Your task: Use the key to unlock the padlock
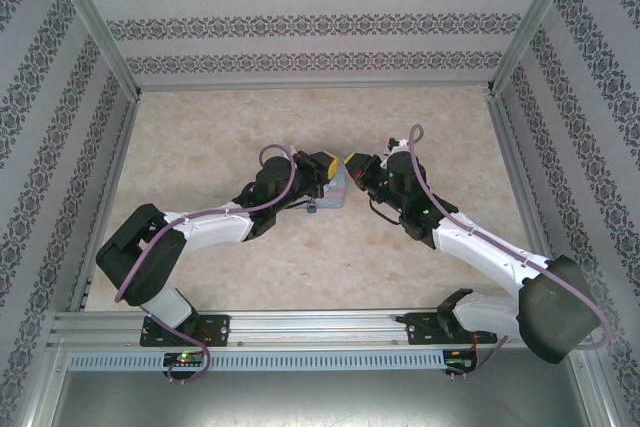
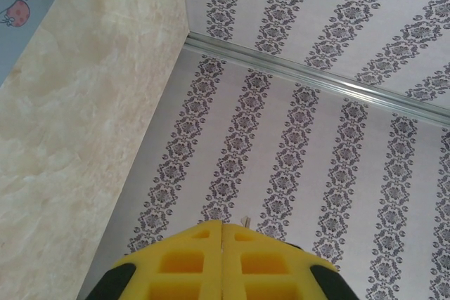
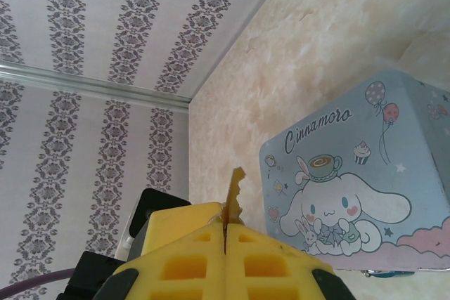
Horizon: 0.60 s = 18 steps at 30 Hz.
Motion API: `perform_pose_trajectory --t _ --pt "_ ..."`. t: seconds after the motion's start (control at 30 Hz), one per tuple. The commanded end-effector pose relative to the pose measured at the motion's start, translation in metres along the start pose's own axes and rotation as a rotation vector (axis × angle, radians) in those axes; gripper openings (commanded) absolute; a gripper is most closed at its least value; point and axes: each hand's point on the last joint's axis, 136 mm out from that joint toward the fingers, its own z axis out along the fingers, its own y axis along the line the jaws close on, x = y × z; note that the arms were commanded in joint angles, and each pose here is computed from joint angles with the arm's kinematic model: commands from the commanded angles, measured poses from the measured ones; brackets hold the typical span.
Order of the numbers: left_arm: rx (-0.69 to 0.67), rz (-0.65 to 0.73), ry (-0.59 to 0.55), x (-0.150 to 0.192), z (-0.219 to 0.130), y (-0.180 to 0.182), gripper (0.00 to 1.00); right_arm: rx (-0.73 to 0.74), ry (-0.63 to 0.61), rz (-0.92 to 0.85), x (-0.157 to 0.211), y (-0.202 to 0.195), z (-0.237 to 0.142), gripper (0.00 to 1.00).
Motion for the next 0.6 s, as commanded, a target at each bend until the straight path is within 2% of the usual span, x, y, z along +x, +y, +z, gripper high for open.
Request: perform_pose_trajectory --t 0.0,0.2,0.23,0.27,0.3,0.37,0.57 --pt "0.04 -0.012 0.003 0.006 -0.001 -0.007 0.04 -0.032 -0.018 0.006 0.001 0.007 -0.001 0.0" --pt "0.042 0.016 -0.003 0.005 -0.002 -0.008 0.0 -0.025 -0.017 -0.001 0.0 0.006 -0.001 0.0" --pt "0.041 0.035 -0.002 0.005 -0.002 -0.009 0.0 -0.019 -0.019 -0.004 -0.001 0.004 -0.002 0.08" --pt "0.036 0.063 -0.003 0.005 -0.003 -0.01 0.0 -0.012 -0.025 -0.006 -0.004 0.002 -0.004 0.22" --pt "0.032 0.094 -0.004 0.004 -0.004 -0.012 0.0 -0.001 -0.03 -0.01 -0.006 -0.001 -0.007 0.31" --pt "0.001 0.182 -0.005 0.001 -0.009 -0.013 0.0 0.019 -0.036 -0.021 -0.013 -0.009 -0.014 0.44" --pt "-0.114 0.566 0.027 -0.005 -0.029 -0.019 0.0 0.032 0.031 -0.065 -0.02 -0.021 -0.032 0.54"
